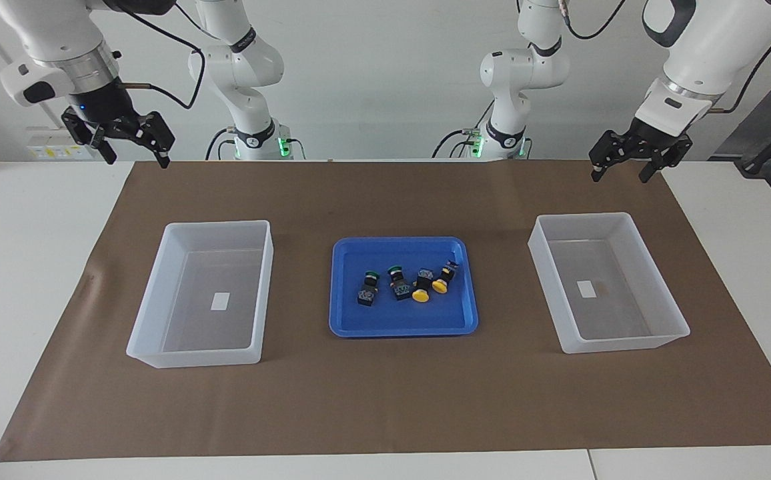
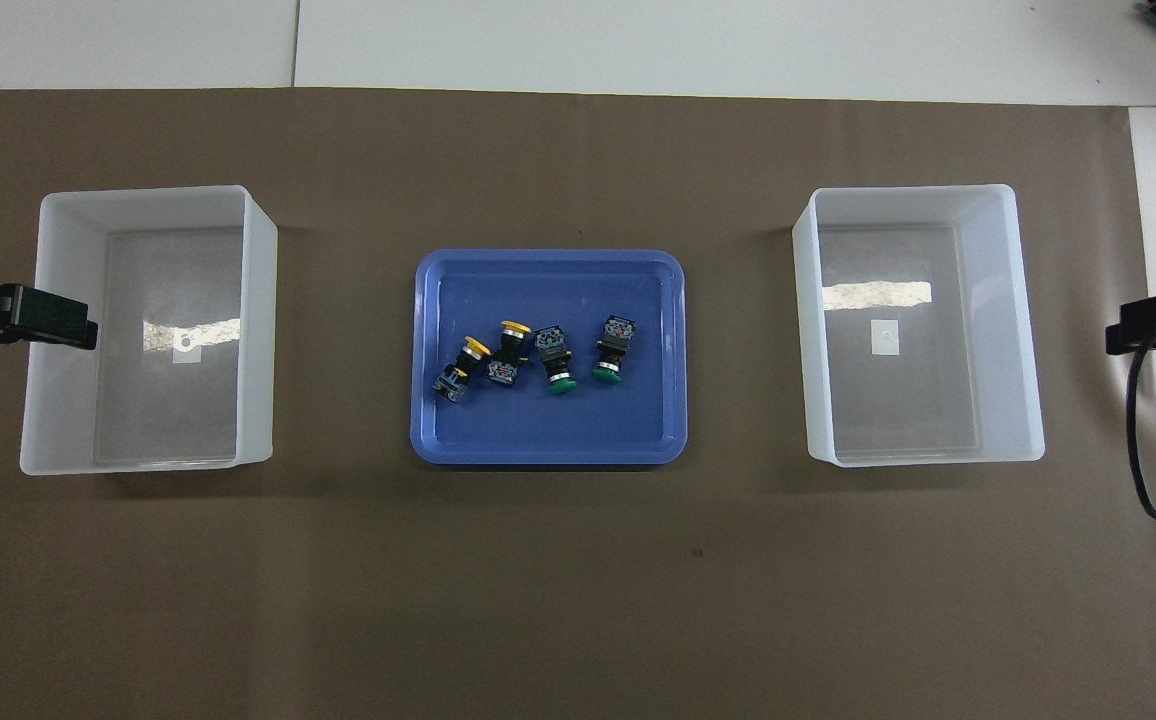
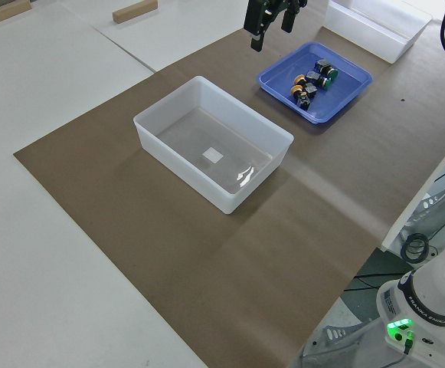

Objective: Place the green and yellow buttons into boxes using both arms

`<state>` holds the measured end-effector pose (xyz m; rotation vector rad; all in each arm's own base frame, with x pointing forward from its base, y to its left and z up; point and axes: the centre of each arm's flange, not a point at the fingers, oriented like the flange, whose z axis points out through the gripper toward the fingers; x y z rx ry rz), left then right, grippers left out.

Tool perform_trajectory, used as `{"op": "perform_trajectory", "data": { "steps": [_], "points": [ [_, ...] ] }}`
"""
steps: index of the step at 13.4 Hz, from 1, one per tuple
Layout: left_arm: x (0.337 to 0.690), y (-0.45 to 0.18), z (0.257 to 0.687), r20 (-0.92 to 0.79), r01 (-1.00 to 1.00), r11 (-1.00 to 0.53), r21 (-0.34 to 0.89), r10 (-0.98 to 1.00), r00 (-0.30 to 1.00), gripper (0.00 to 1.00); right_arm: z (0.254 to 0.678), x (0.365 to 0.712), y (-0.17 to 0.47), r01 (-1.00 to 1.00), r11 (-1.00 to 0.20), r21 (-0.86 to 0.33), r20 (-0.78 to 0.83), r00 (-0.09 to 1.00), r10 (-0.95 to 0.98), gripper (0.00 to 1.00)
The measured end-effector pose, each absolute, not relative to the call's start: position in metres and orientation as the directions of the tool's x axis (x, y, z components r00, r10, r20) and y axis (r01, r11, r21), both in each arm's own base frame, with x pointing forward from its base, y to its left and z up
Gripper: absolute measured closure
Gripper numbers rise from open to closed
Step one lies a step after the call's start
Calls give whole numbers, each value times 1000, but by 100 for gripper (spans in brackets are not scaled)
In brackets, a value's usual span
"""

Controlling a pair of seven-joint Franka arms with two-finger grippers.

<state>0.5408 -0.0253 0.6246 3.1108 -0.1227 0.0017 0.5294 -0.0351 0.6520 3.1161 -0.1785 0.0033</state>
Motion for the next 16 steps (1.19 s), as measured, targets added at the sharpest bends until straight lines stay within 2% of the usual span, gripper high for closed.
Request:
{"op": "perform_trajectory", "data": {
  "steps": [5,10,12,16],
  "points": [
    [541,-25,625,3,-79,-996,28,-79,997,0,649,534,-16,-105,-994,18,23,994,-105,0],
    [541,-26,625,3,-80,-996,28,-80,997,0,629,558,51,-99,-995,7,83,992,-99,0],
    [541,-26,625,3,-79,-996,28,-79,997,0,606,576,78,-121,-993,-2,106,987,-121,0],
    [541,-22,624,2,-73,-997,29,-73,997,0,526,616,164,-189,-982,-27,141,971,-191,0]
  ]
}}
